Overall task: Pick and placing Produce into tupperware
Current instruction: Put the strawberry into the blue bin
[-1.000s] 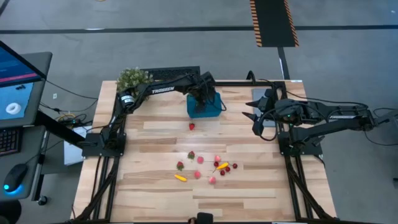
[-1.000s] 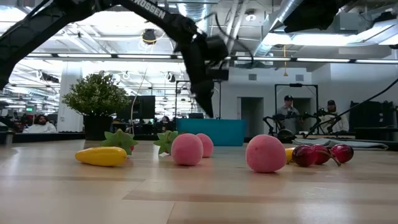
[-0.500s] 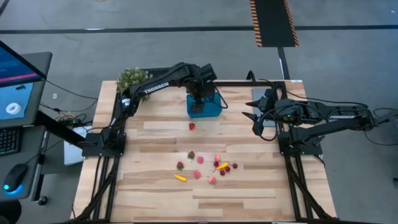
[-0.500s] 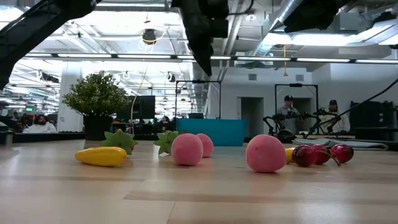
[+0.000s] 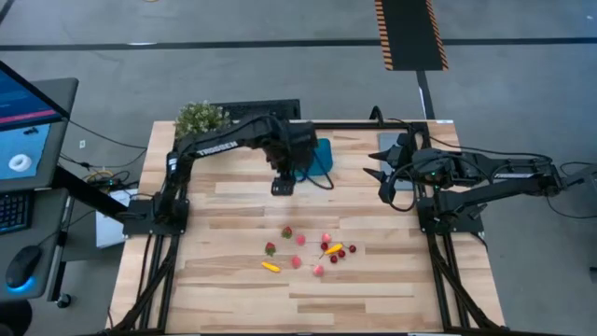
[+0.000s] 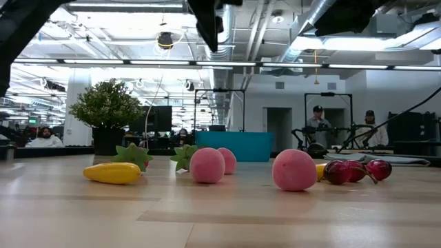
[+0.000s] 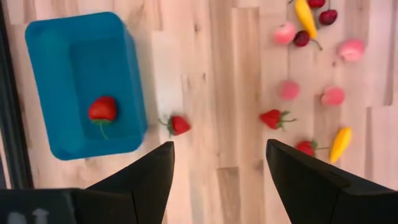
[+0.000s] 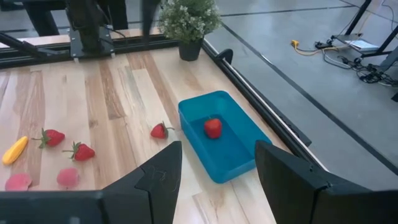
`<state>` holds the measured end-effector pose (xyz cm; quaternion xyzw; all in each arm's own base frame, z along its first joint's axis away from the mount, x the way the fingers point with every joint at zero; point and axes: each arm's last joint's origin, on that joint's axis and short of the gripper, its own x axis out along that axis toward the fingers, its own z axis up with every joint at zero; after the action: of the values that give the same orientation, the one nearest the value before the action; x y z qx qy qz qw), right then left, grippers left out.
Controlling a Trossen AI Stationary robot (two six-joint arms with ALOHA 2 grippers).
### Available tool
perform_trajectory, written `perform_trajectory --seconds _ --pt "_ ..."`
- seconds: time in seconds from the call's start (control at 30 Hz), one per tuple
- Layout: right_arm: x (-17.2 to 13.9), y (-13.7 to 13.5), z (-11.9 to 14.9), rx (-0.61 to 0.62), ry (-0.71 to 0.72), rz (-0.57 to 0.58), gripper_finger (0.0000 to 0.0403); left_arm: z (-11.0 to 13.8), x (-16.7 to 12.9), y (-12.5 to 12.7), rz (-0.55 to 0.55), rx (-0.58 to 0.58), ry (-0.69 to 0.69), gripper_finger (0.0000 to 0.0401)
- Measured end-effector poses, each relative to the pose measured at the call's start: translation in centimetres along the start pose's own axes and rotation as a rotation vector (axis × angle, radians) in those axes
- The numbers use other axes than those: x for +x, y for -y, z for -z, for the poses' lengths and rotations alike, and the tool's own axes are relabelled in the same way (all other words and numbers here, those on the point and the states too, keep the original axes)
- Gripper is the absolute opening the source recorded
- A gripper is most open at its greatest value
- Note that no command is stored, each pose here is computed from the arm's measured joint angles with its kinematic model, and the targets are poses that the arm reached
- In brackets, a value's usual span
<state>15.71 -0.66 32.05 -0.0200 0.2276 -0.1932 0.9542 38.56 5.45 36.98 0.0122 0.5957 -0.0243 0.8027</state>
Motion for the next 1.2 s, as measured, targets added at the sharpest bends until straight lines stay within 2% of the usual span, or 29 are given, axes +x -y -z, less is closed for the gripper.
perform_trajectory --seconds 0.23,0.43,0.6,0.77,0.9,1.07,1.2 --pt "0.0 0.0 0.0 -0.002 0.0 0.0 0.0225 -0.5 0.6 6.0 -0.032 -0.033 -0.024 0.0245" --pt "0.0 0.0 0.2 -0.009 -0.018 0.001 0.0225 -0.4 3.6 11.5 -0.119 -0.018 -0.051 0.0245" --pt "0.0 0.0 0.4 -0.02 -0.041 0.003 0.0225 -0.2 7.0 15.2 -0.098 -0.009 -0.011 0.0245" --pt "0.0 0.1 0.7 -0.033 -0.069 0.005 0.0225 1.4 9.7 16.2 -0.101 -0.08 -0.039 0.0245" --pt "0.0 0.1 0.9 -0.041 -0.088 0.006 0.0225 4.0 10.9 16.5 -0.101 -0.157 -0.038 0.0245" --pt "-0.1 0.1 1.0 -0.045 -0.097 0.006 0.0225 7.5 11.1 16.2 -0.032 -0.246 0.109 0.0245" --pt "-0.1 0.1 1.0 -0.069 -0.097 0.005 0.0225 10.2 12.4 15.5 -0.041 -0.285 0.096 0.0245"
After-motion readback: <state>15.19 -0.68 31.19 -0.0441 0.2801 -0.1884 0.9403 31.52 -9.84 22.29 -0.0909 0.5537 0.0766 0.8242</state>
